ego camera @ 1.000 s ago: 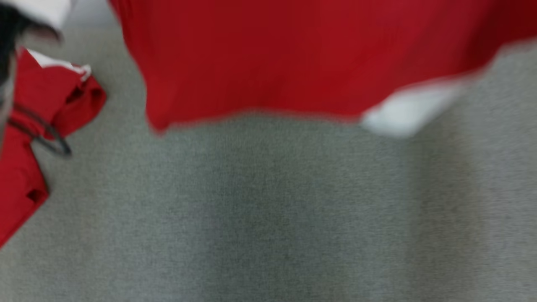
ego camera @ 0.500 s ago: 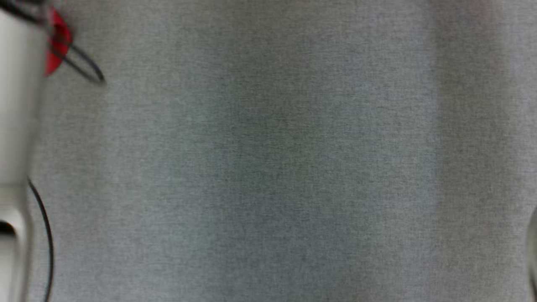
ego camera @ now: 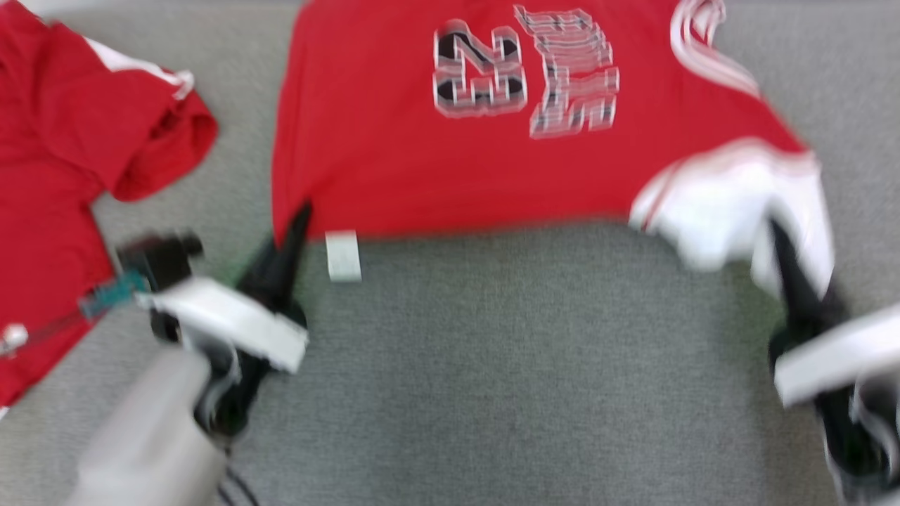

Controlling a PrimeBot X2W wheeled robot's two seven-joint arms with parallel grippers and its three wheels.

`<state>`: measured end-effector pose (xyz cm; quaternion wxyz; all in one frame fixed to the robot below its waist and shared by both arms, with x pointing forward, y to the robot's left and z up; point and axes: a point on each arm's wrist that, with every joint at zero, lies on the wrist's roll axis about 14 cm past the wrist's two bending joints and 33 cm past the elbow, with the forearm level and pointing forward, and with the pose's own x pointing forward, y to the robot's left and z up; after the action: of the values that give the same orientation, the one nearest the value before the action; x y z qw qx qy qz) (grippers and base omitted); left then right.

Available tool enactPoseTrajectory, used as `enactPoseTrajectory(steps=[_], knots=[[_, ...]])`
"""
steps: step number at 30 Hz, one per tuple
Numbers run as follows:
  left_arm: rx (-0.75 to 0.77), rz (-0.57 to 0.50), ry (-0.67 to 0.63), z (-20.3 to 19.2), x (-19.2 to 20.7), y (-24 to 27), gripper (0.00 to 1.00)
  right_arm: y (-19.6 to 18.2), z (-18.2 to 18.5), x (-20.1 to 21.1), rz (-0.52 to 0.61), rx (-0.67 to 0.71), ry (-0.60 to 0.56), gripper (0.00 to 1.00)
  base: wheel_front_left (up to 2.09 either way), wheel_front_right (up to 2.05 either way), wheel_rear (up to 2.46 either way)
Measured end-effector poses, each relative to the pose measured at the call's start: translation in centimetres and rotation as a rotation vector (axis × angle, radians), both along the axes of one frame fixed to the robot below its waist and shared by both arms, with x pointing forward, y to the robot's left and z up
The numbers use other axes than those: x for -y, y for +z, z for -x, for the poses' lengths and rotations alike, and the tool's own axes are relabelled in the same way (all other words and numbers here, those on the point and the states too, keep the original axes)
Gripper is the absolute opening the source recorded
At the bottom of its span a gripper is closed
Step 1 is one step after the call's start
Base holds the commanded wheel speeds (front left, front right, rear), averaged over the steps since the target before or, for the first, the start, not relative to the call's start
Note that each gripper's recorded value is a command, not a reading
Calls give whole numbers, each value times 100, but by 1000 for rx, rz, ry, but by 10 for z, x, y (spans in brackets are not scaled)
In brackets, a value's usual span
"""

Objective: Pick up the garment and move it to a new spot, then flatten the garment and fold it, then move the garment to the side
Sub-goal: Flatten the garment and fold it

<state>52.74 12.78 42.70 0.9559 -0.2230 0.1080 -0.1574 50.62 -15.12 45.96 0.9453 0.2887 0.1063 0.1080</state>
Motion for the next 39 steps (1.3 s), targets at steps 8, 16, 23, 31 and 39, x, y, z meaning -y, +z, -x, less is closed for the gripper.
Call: enactPoseTrajectory(steps=[8,16,23,31,39], knots=[[-80,83,17,80,5,-4,0,-40,111,-4,35,-254,125,0,0,0,0],[-262,40,-72,176,23,-28,0,-59,202,13,82,-422,152,0,0,0,0],[-421,19,-141,218,23,-30,0,-60,247,26,113,-531,181,0,0,0,0],[-562,62,-127,190,10,-17,0,-47,214,28,196,-569,292,0,0,0,0],[-655,51,-240,161,15,6,0,-32,164,20,301,-598,434,0,0,0,0]])
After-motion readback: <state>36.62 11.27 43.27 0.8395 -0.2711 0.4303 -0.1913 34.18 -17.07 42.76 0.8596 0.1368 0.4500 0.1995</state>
